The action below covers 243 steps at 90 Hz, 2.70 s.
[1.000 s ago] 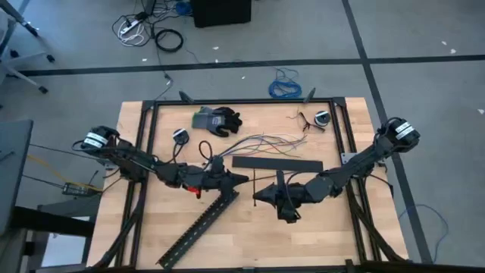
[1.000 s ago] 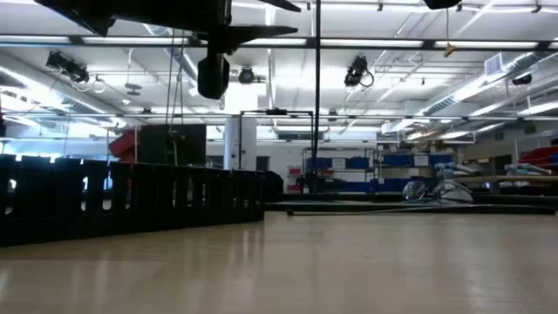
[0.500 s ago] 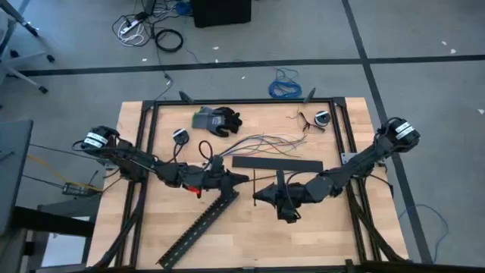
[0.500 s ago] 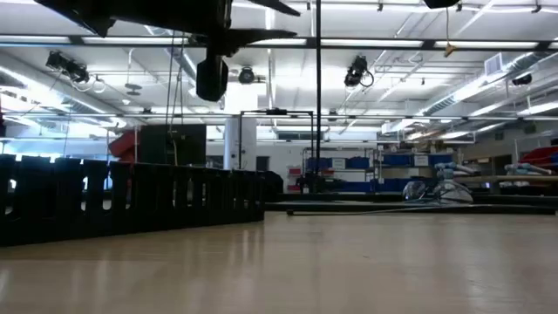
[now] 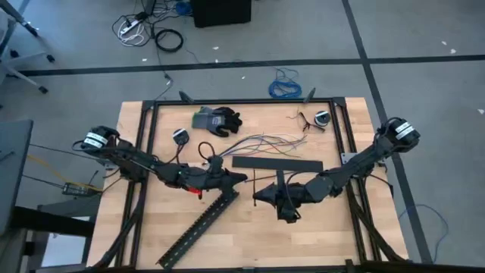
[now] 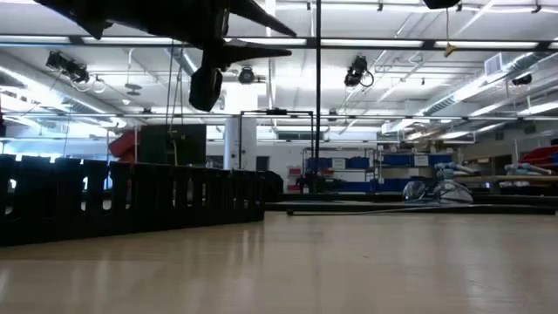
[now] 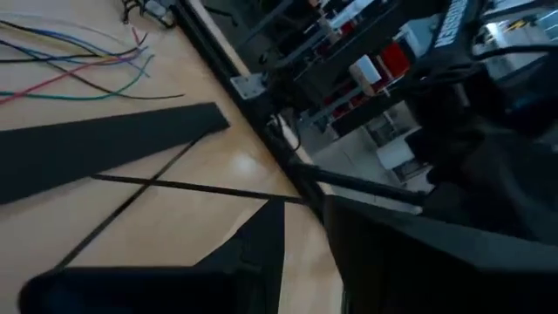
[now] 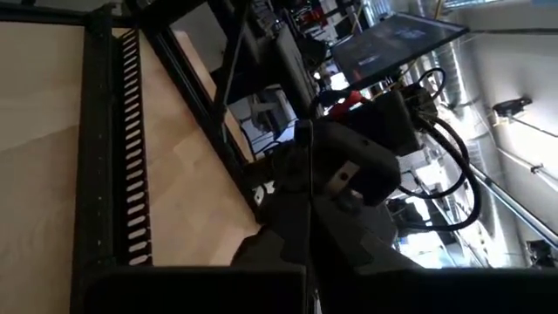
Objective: Ziptie cables
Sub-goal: Insert the black zip tie into the locking head
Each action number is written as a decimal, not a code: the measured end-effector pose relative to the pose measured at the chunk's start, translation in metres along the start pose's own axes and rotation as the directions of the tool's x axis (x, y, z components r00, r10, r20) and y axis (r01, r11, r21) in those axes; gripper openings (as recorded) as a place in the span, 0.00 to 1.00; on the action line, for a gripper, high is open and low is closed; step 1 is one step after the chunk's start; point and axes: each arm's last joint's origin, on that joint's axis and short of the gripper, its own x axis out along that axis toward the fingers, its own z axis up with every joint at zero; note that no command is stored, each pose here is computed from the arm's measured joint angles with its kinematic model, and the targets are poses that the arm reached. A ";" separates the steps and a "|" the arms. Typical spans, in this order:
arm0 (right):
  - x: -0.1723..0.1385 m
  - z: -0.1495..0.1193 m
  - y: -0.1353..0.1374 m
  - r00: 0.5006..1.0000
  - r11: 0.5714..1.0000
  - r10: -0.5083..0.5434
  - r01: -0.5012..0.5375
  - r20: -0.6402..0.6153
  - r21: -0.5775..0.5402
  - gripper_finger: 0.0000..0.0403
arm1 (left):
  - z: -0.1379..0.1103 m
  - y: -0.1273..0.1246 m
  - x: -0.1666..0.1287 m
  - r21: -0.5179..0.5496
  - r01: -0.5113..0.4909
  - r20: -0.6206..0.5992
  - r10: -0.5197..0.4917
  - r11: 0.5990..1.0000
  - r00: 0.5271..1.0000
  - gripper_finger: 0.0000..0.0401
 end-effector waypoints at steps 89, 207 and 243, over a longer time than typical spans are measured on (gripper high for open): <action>0.000 0.000 0.000 1.000 1.000 0.002 -0.002 -0.001 0.008 0.00 | 0.005 -0.001 0.002 -0.204 0.025 0.018 -0.022 0.979 1.000 0.19; -0.010 0.006 0.014 0.993 0.979 0.032 -0.054 -0.111 -0.199 0.00 | -0.026 0.028 0.035 -0.742 0.149 0.026 -0.193 0.654 0.981 0.19; -0.012 0.009 0.019 0.994 0.985 0.086 -0.095 -0.072 -0.145 0.00 | -0.026 0.028 0.035 -0.726 0.152 0.026 -0.195 0.670 0.980 0.19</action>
